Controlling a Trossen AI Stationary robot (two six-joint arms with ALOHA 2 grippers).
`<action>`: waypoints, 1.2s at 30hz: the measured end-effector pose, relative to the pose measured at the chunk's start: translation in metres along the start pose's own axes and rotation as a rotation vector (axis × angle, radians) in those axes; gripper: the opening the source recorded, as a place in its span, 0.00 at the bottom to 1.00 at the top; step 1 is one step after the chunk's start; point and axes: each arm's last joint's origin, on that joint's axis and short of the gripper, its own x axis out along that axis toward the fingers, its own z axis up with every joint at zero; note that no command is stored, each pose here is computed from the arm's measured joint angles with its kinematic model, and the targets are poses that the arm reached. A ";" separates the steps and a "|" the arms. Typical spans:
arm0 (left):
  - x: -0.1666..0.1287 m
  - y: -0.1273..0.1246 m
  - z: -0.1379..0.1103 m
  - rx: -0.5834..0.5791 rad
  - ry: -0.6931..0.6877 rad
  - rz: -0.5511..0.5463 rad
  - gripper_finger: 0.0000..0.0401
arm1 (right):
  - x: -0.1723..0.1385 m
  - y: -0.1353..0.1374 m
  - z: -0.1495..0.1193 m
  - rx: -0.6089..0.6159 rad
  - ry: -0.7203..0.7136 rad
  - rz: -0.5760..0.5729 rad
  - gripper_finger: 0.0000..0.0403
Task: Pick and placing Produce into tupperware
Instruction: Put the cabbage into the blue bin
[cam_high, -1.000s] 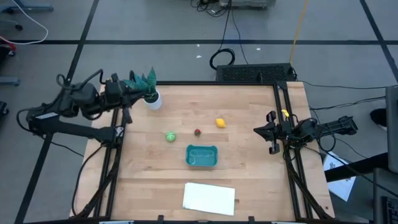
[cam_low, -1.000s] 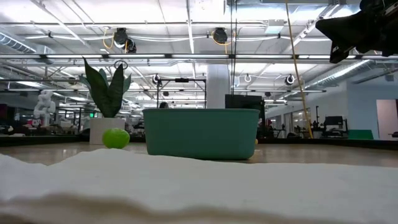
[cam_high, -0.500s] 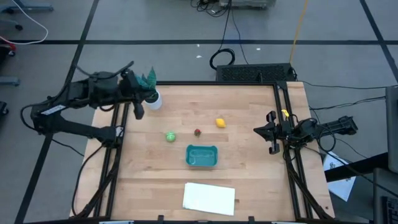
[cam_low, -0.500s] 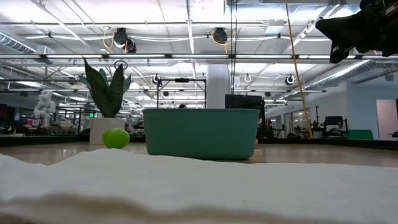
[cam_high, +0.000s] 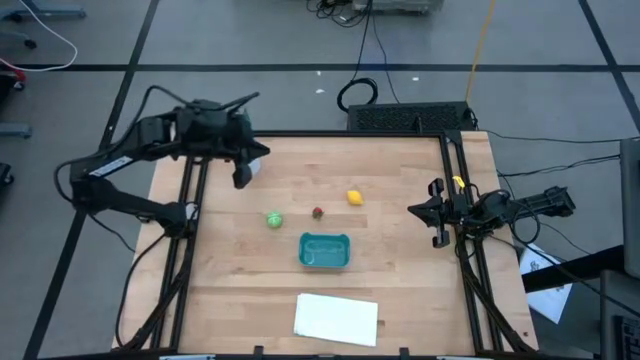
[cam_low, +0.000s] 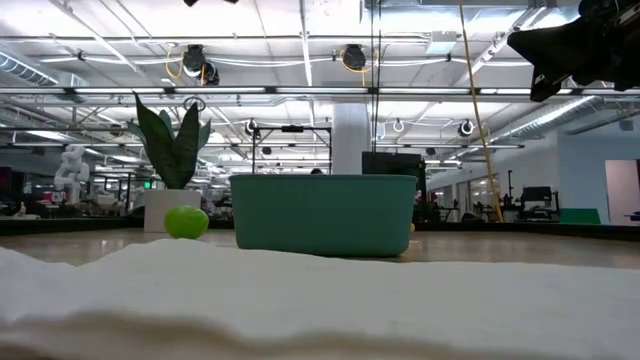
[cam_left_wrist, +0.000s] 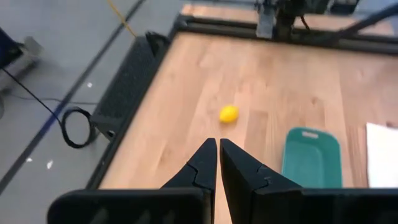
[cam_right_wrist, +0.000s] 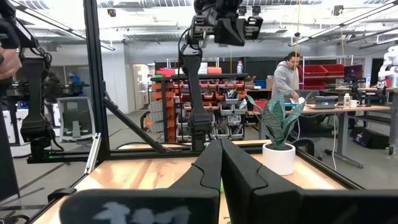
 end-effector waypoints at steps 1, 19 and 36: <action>0.003 0.001 0.000 -0.002 0.024 -0.006 0.06 | 0.000 0.000 0.000 0.001 0.000 0.000 0.00; 0.042 0.021 0.007 -0.006 0.407 -0.003 0.06 | 0.000 0.000 0.000 0.003 0.001 -0.002 0.00; 0.077 0.020 0.012 0.141 0.656 -0.129 0.06 | 0.000 0.000 0.000 0.003 0.000 -0.003 0.00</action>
